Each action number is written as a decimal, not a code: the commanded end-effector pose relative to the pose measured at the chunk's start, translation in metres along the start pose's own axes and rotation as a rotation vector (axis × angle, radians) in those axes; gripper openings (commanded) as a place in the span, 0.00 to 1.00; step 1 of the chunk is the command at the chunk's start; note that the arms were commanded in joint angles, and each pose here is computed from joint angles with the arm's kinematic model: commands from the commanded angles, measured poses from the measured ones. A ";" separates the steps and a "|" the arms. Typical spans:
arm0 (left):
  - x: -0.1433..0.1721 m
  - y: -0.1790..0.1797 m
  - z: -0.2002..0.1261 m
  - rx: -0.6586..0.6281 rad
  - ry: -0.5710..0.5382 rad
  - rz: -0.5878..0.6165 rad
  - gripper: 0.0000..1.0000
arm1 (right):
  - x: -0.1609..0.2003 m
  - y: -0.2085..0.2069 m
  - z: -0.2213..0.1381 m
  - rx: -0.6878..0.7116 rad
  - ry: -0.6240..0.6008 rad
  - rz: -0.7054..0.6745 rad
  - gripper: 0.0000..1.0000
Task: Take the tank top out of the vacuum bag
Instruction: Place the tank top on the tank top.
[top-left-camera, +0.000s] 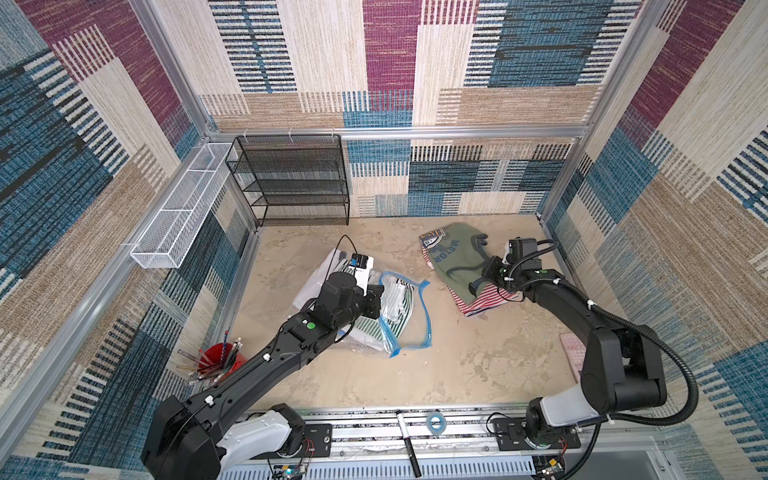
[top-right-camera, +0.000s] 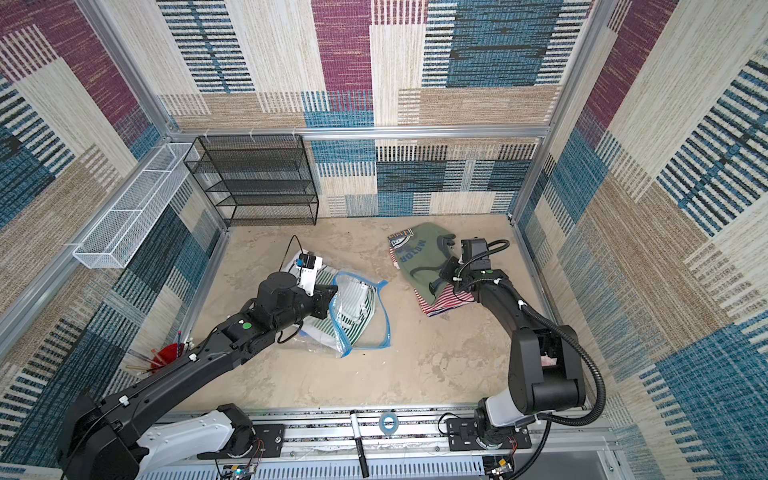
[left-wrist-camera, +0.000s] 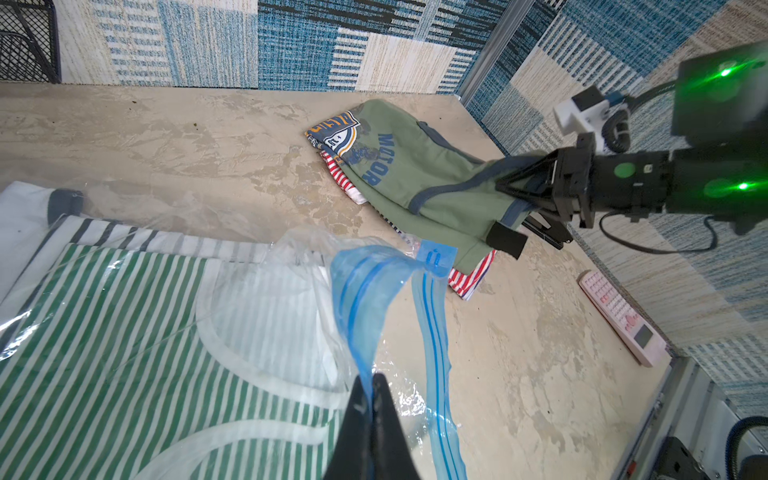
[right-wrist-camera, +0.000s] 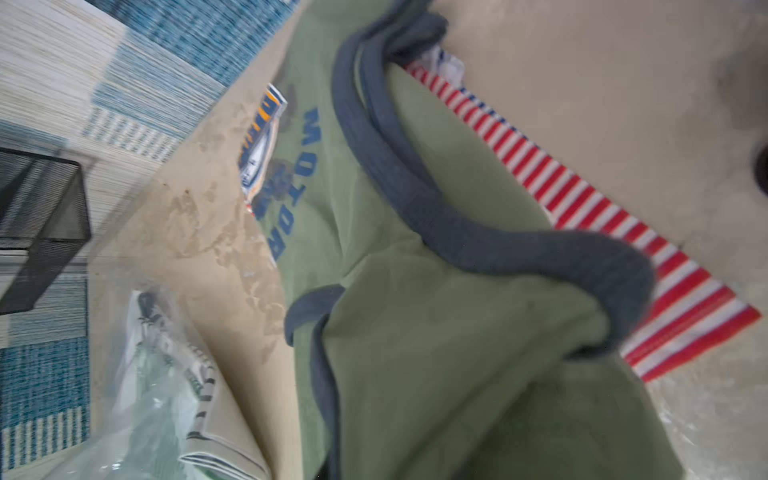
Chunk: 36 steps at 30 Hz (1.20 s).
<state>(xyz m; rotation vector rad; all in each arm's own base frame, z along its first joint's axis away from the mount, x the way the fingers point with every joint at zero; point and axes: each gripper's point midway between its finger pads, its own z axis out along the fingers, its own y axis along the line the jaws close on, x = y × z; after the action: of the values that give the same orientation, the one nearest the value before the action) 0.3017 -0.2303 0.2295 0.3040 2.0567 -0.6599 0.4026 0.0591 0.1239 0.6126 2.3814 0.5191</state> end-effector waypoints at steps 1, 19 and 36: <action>-0.005 -0.003 -0.004 0.016 -0.019 -0.004 0.00 | -0.006 -0.008 0.004 0.025 -0.062 0.013 0.13; 0.002 0.001 -0.019 -0.020 0.039 -0.004 0.00 | -0.033 -0.011 -0.051 0.137 -0.199 -0.175 0.85; 0.012 0.005 -0.024 -0.029 0.059 -0.019 0.00 | 0.074 0.040 0.008 0.088 0.121 -0.639 0.78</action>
<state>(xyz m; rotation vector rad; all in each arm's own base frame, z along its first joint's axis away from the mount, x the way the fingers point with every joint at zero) 0.2792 -0.2128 0.2271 0.3080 2.1368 -0.6272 0.3712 0.1349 0.1157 -0.1180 2.5139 0.2320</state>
